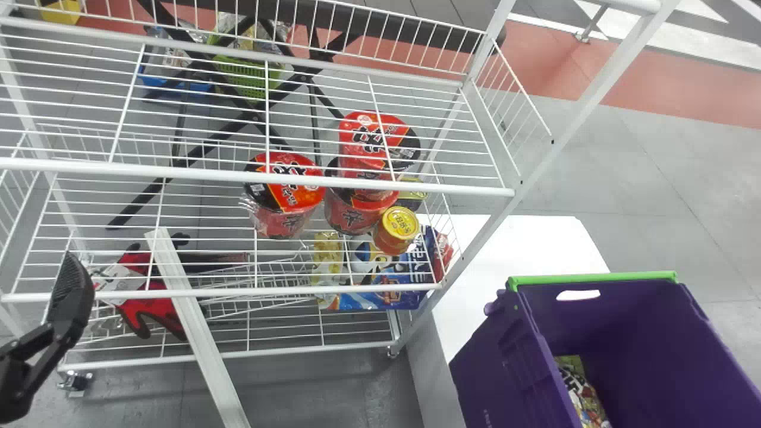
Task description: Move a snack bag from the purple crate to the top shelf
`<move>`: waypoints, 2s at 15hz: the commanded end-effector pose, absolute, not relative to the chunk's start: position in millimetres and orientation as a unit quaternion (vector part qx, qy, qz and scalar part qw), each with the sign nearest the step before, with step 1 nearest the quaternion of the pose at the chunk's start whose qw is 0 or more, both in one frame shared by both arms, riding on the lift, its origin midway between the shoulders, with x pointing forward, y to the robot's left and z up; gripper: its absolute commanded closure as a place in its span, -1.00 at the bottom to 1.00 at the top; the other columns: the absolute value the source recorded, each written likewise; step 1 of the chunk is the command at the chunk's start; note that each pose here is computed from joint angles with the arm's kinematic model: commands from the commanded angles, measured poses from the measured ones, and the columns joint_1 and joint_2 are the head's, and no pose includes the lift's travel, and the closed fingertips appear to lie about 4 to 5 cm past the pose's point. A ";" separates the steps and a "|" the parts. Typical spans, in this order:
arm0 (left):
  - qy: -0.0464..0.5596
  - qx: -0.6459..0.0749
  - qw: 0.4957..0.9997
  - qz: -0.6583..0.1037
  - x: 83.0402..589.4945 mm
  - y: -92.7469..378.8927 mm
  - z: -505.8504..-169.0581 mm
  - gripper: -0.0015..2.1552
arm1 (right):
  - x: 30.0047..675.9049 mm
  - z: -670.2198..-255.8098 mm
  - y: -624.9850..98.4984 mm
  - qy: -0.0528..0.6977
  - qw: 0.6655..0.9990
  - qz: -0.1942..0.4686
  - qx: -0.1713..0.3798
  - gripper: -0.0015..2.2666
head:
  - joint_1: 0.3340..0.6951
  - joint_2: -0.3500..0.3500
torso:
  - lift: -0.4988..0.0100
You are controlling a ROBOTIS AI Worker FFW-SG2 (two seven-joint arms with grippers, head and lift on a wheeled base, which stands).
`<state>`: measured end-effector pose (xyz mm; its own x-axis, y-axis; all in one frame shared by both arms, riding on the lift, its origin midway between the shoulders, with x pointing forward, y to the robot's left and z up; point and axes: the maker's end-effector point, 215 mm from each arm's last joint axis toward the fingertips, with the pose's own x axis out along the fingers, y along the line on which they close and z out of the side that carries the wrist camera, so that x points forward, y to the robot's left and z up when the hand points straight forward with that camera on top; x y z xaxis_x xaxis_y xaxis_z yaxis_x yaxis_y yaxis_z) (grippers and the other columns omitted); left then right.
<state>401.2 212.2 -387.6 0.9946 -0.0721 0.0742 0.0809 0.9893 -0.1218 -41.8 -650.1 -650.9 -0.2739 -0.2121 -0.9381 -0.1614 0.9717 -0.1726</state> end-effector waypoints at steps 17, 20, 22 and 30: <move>-0.044 -0.072 0.995 -0.044 403.5 215.8 -388.6 -0.88 | -40.2 -666.2 -638.3 0.785 0.612 -0.019 -0.096 -0.77 | 1.00 -1.00 | -0.82; -0.044 -0.072 0.995 -0.045 403.4 215.5 -388.6 -0.88 | -37.2 -662.5 -650.3 0.781 0.613 -0.033 -0.113 -0.77 | 1.00 -1.00 | -0.82; -0.044 -0.072 0.995 -0.045 403.4 215.5 -388.6 -0.88 | -32.4 -662.3 -656.6 0.776 0.616 -0.042 -0.127 -0.77 | 1.00 -1.00 | -0.82; -0.049 -0.072 0.995 -0.041 400.8 217.7 -389.8 -0.88 | -37.3 -669.4 -642.6 0.778 0.621 -0.069 -0.067 -0.77 | 1.00 -1.00 | -0.82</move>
